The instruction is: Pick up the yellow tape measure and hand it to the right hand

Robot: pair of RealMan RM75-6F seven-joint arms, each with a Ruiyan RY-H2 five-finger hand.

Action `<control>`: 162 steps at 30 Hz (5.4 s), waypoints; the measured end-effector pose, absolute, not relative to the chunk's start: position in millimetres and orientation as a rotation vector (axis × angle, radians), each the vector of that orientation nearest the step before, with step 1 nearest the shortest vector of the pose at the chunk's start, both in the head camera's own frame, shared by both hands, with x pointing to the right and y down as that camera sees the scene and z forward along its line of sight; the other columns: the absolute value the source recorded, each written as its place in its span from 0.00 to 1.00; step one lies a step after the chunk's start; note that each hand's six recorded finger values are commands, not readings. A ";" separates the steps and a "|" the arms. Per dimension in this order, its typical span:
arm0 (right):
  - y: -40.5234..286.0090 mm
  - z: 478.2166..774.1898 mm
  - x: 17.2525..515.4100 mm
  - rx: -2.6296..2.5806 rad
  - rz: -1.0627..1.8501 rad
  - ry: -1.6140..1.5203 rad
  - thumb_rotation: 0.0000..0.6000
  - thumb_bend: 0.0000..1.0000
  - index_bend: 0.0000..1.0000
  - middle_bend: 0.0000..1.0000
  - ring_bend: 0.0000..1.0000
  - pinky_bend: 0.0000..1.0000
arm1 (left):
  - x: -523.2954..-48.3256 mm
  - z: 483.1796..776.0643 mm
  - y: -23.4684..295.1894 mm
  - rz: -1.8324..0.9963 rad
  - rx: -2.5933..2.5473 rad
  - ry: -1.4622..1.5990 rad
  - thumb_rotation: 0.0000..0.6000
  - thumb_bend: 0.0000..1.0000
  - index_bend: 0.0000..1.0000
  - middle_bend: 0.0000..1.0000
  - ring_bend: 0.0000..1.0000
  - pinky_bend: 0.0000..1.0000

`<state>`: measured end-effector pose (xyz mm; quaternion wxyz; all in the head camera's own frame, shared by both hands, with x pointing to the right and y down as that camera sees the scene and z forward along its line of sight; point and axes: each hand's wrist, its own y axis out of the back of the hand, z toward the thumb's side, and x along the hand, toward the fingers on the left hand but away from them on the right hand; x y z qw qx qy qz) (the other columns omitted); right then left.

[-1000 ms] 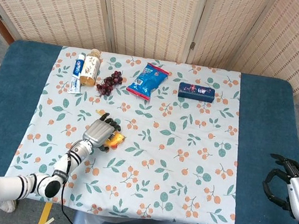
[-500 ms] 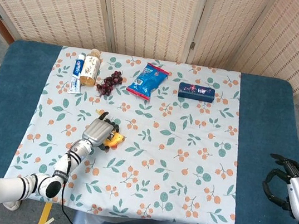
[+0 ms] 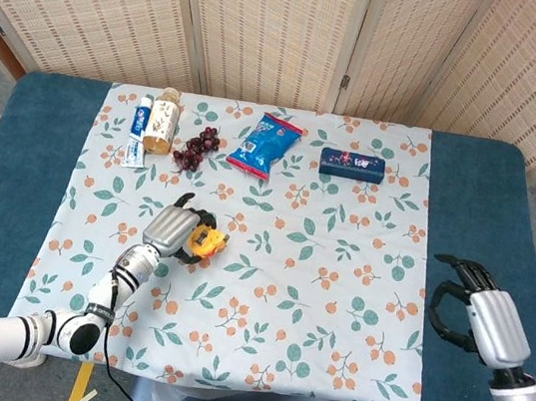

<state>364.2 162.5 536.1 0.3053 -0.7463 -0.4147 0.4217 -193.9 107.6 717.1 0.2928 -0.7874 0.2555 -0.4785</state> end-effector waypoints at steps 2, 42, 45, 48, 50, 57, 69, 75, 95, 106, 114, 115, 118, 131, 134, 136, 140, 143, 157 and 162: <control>153.2 539.8 345.1 -2.005 1.093 -1.062 1.00 0.43 0.40 0.16 0.13 0.14 | -188.7 705.3 107.4 -1.233 -2.119 0.704 1.00 0.44 0.57 0.51 0.41 0.05; 99.7 596.0 168.4 -2.235 1.051 -0.844 1.00 0.33 0.44 0.07 0.12 0.00 | -120.8 622.5 114.3 -0.948 -2.182 0.875 1.00 0.47 0.58 0.53 0.42 0.05; 99.4 597.8 164.2 -2.241 1.051 -0.839 1.00 0.33 0.44 0.07 0.12 0.00 | -118.2 621.1 115.4 -0.942 -2.180 0.874 1.00 0.47 0.58 0.53 0.42 0.05; 98.9 600.2 157.9 -2.252 1.048 -0.835 1.00 0.33 0.44 0.07 0.12 0.00 | -114.1 619.1 116.9 -0.932 -2.175 0.871 1.00 0.47 0.58 0.53 0.42 0.05; 97.8 602.3 152.6 -2.260 1.045 -0.836 1.00 0.33 0.44 0.07 0.12 0.00 | -111.2 618.1 118.2 -0.926 -2.172 0.870 1.00 0.47 0.58 0.53 0.42 0.05; 98.3 607.3 142.1 -2.282 1.043 -0.819 1.00 0.33 0.44 0.08 0.11 0.00 | -106.7 618.9 119.4 -0.927 -2.165 0.867 1.00 0.47 0.58 0.53 0.42 0.05; 100.7 612.0 145.3 -2.285 1.071 -0.813 1.00 0.33 0.47 0.10 0.13 0.00 | -109.4 623.2 116.5 -0.949 -2.150 0.864 1.00 0.47 0.58 0.53 0.42 0.04; 101.5 612.9 148.5 -2.285 1.081 -0.811 1.00 0.33 0.50 0.11 0.14 0.00 | -110.4 625.9 115.7 -0.959 -2.147 0.862 1.00 0.47 0.58 0.53 0.42 0.04; 98.1 618.6 150.4 -2.271 1.086 -0.838 1.00 0.33 0.62 0.18 0.12 0.01 | -105.2 630.0 118.5 -0.962 -2.147 0.845 1.00 0.48 0.58 0.53 0.42 0.04; 96.9 622.7 150.3 -2.279 1.088 -0.852 1.00 0.33 0.66 0.21 0.14 0.01 | -102.8 633.0 120.5 -0.963 -2.146 0.832 1.00 0.51 0.58 0.53 0.42 0.04; 94.9 624.4 151.8 -2.285 1.085 -0.872 1.00 0.53 0.68 0.23 0.16 0.02 | -107.6 639.2 121.3 -0.981 -2.131 0.824 1.00 0.53 0.58 0.53 0.42 0.04; 94.7 624.9 151.9 -2.287 1.084 -0.874 1.00 0.55 0.68 0.23 0.16 0.02 | -108.1 639.7 121.2 -0.981 -2.130 0.823 1.00 0.53 0.58 0.53 0.42 0.04; 94.6 625.1 152.1 -2.289 1.079 -0.877 1.00 0.61 0.69 0.24 0.17 0.02 | -110.8 641.4 120.7 -0.985 -2.122 0.822 1.00 0.54 0.58 0.53 0.42 0.04; 93.3 612.7 171.0 -2.276 1.058 -0.930 1.00 0.66 0.70 0.26 0.18 0.02 | -143.8 661.8 114.0 -1.025 -2.061 0.826 1.00 0.56 0.59 0.54 0.43 0.04; 93.5 605.3 178.5 -2.273 1.045 -0.951 1.00 0.66 0.70 0.26 0.18 0.02 | -156.1 669.8 112.4 -1.040 -2.033 0.817 1.00 0.56 0.59 0.54 0.43 0.04; 93.2 599.0 184.3 -2.271 1.033 -0.967 1.00 0.66 0.70 0.26 0.18 0.02 | -164.0 675.3 111.7 -1.053 -2.015 0.809 1.00 0.56 0.59 0.54 0.43 0.04; 92.8 587.2 195.4 -2.270 1.015 -0.996 1.00 0.66 0.70 0.26 0.19 0.02 | -182.2 688.0 110.4 -1.086 -1.982 0.794 1.00 0.56 0.59 0.55 0.43 0.04; 92.6 577.2 203.8 -2.272 1.001 -1.017 1.00 0.66 0.70 0.26 0.18 0.02 | -193.5 696.2 109.4 -1.112 -1.962 0.785 1.00 0.56 0.59 0.55 0.44 0.04; 91.7 523.3 241.7 -2.273 0.922 -1.120 1.00 0.66 0.70 0.26 0.19 0.02 | -224.4 719.4 106.4 -1.190 -1.917 0.768 1.00 0.56 0.60 0.55 0.44 0.04; 92.2 506.7 254.7 -2.275 0.900 -1.152 1.00 0.66 0.70 0.26 0.19 0.02 | -226.8 722.7 106.7 -1.202 -1.913 0.761 1.00 0.56 0.60 0.55 0.44 0.04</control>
